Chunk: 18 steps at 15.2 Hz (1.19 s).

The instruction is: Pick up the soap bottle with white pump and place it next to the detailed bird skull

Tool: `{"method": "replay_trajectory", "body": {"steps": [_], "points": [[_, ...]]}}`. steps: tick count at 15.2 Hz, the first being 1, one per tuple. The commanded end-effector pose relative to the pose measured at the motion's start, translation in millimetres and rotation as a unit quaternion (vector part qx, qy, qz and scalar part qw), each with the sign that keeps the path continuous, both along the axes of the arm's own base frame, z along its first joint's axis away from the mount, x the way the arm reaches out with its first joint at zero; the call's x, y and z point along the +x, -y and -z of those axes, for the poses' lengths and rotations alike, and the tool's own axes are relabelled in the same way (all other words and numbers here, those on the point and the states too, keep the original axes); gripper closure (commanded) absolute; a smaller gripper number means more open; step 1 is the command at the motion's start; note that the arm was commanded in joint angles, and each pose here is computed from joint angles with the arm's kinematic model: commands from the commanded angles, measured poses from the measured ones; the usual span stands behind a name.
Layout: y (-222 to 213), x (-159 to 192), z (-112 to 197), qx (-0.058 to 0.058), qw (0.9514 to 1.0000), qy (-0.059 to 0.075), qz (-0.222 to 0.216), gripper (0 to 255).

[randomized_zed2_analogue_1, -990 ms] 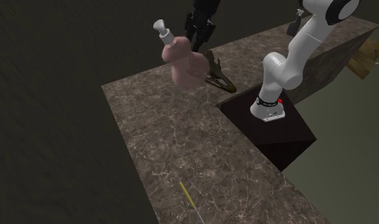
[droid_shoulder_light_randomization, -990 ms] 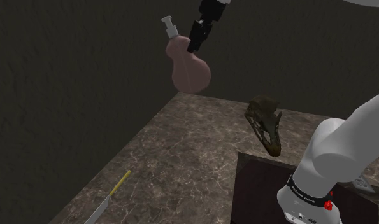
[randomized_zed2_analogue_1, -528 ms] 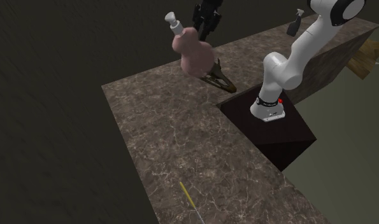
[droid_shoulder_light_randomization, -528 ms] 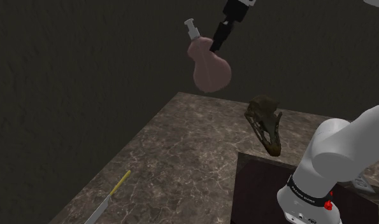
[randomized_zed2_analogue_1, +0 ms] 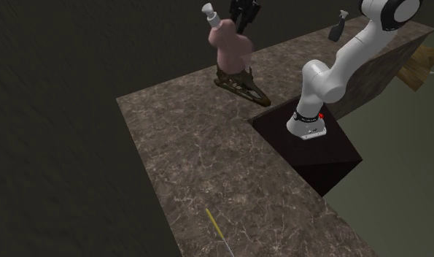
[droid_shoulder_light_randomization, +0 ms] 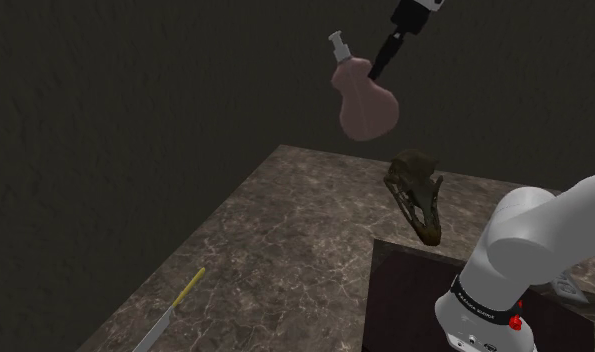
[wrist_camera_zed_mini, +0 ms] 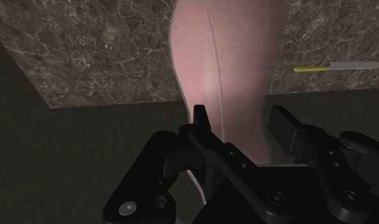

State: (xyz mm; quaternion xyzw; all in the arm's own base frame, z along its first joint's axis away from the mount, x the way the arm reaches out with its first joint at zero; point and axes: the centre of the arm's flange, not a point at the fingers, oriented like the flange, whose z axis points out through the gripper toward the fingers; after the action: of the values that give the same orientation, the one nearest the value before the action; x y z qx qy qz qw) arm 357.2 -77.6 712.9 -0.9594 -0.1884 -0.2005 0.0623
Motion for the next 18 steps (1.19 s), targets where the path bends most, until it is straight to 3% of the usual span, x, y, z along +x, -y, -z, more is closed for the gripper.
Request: {"method": "replay_trajectory", "body": {"steps": [1,18], "points": [[22.7,-12.1,-1.8,0.0,1.0,0.001,-0.001,255],[225.8,-107.5,-2.4,0.0,1.0,0.001,-0.001,255]]}}
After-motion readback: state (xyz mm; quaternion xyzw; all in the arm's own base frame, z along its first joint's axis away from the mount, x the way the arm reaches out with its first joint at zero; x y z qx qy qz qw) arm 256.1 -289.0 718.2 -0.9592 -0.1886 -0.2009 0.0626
